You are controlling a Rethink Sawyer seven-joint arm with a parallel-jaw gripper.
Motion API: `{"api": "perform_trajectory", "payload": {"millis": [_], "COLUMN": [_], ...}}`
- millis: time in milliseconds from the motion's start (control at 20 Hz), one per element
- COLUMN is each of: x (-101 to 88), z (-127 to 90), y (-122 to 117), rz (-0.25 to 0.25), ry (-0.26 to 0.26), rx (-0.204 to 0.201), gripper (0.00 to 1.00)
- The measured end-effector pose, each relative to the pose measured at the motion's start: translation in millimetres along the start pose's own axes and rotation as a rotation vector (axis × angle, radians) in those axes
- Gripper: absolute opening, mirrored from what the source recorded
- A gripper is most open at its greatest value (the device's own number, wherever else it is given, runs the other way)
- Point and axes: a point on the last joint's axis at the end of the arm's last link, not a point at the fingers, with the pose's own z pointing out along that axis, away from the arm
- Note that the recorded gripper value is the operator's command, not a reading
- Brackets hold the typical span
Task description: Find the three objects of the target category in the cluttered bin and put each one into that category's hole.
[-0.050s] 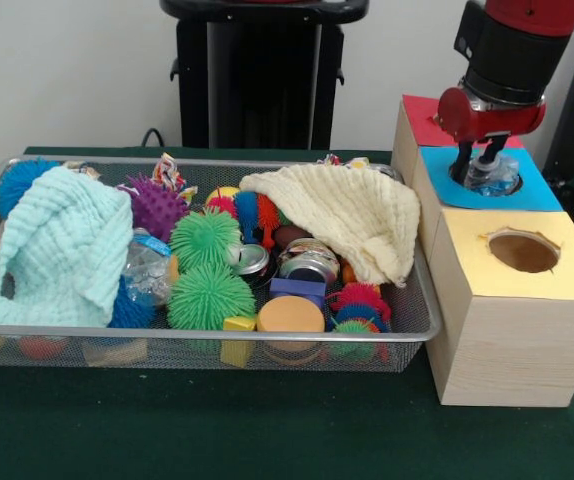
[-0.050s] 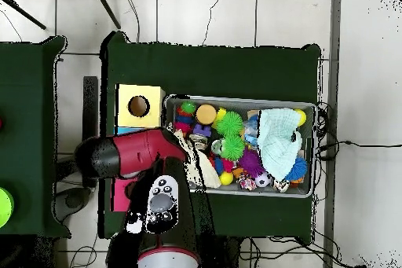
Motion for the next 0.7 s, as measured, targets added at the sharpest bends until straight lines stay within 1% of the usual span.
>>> {"api": "perform_trajectory", "payload": {"millis": [150,200,450,700], "x": [-2.2,-3.4,-4.7,-1.2], "z": [7.6,14.8,28.5,37.9], "y": [1.5,3.1,4.8,6.7], "rz": [-0.003,-0.008,-0.020,-0.022], "ry": [-0.024,-0.045,-0.081,-0.069], "rx": [0.003,0.007,0.017,0.013], "gripper": [0.00,0.00,0.00,0.00]}}
